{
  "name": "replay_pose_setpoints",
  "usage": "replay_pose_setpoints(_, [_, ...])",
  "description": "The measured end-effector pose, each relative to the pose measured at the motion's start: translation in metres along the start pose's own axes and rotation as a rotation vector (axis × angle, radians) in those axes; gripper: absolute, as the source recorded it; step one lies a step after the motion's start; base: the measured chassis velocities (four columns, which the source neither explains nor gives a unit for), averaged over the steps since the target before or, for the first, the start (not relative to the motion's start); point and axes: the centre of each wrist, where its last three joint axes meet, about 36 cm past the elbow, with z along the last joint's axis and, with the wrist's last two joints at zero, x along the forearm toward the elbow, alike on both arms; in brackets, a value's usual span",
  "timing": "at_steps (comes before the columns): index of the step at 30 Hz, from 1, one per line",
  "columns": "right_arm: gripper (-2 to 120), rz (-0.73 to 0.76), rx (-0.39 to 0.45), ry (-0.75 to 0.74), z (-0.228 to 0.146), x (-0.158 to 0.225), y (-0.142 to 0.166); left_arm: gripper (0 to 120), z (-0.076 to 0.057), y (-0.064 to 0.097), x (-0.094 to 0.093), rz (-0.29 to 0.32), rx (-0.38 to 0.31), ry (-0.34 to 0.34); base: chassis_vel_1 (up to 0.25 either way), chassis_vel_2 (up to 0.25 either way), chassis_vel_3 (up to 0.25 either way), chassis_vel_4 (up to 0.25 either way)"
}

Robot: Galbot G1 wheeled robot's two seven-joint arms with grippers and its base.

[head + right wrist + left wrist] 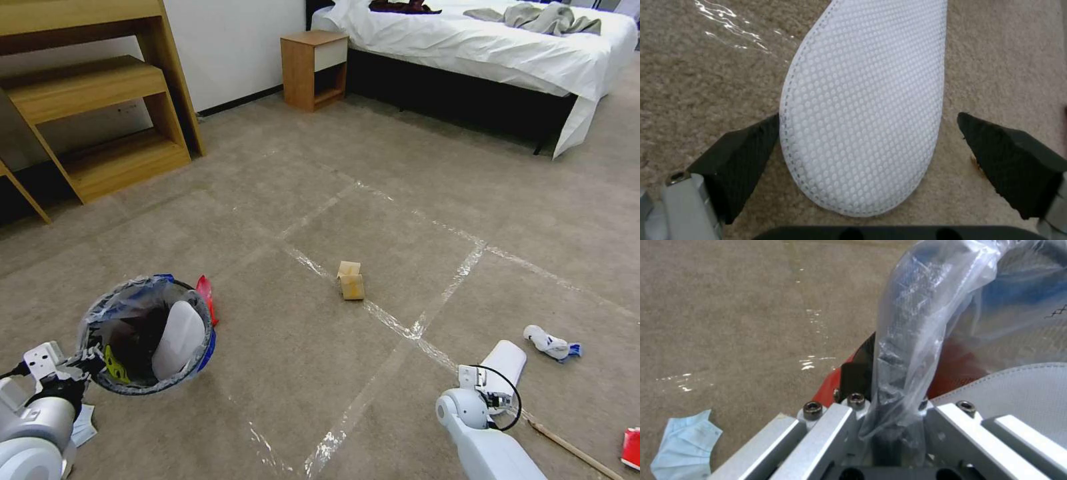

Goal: Pick up the trash bin and place the garbage on the floor into it.

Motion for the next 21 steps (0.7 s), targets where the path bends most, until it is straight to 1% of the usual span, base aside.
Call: replay_pose_setpoints(21, [99,-0.004,0.006,-0.016,0.0037,0.0008,-0.0045,1,0.0019,-0.0016,0.0016,0.002,0.001,-0.002,0.0,0.0,0.0,0.0])
